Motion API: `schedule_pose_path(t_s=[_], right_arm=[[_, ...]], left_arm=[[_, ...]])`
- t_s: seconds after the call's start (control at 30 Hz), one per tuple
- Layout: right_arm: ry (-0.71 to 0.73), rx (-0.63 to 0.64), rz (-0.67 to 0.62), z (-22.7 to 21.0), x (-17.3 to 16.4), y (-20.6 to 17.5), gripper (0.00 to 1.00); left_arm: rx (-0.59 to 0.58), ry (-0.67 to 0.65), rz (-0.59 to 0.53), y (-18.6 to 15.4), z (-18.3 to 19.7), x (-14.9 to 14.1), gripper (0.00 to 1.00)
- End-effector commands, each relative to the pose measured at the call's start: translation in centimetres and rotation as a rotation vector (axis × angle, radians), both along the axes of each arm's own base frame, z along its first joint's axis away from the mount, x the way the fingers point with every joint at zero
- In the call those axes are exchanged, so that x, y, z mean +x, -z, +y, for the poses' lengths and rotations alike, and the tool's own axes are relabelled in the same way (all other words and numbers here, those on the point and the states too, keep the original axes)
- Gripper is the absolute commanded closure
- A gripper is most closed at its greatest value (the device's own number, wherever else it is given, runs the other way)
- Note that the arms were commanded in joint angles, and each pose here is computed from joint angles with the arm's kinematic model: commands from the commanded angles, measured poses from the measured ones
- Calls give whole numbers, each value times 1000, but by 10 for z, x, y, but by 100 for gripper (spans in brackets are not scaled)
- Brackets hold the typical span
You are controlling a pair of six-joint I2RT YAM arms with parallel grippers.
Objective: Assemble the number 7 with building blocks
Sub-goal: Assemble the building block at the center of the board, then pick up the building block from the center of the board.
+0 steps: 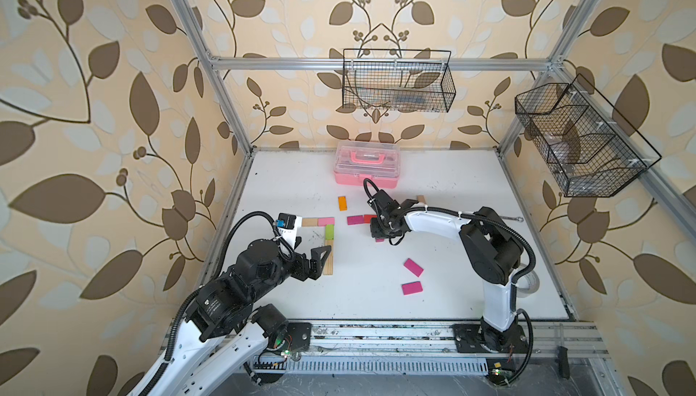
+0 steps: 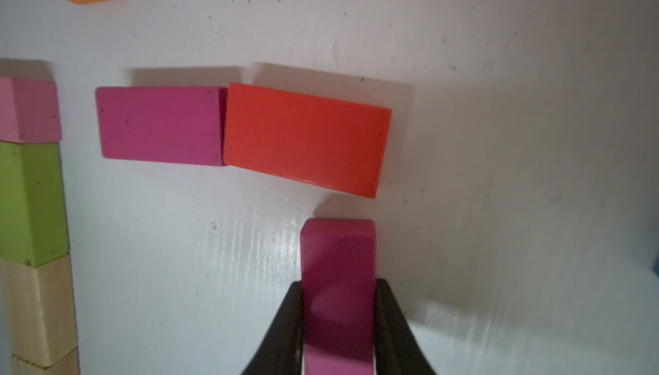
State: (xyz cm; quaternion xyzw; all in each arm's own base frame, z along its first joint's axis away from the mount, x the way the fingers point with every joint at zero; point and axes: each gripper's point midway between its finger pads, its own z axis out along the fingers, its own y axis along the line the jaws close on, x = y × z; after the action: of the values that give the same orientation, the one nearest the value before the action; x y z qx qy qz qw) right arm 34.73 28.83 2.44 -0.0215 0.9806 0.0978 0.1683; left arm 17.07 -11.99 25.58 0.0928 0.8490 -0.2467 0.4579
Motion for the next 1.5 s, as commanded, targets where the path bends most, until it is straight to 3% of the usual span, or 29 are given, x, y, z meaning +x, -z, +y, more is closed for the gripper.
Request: schedule_pose_path(t_s=[0.0,0.43,0.73,0.87,1.07,1.23,1.47], right_arm=[[8,-38,17,-4,3,12,74],[11,-42,0,-4,7,9,69],[-26,-30,-65,2,7,-14,51],[-25,-33,-75,-12,-10,-23,48],[-26,-68,-25,-65,-63,-20,41],[-66,-91,44,-82,-100,-6,41],[-53,-152,49,-104,-119,4,40]], left_arm=[[-9,0,-29,-10,1,-1,1],[-5,7,-20,-7,0,0,1],[10,14,-4,-4,-4,2,1],[15,26,12,0,-7,4,1],[22,37,24,2,-10,5,1],[10,52,27,3,-13,3,1],[14,80,47,6,-20,4,1]])
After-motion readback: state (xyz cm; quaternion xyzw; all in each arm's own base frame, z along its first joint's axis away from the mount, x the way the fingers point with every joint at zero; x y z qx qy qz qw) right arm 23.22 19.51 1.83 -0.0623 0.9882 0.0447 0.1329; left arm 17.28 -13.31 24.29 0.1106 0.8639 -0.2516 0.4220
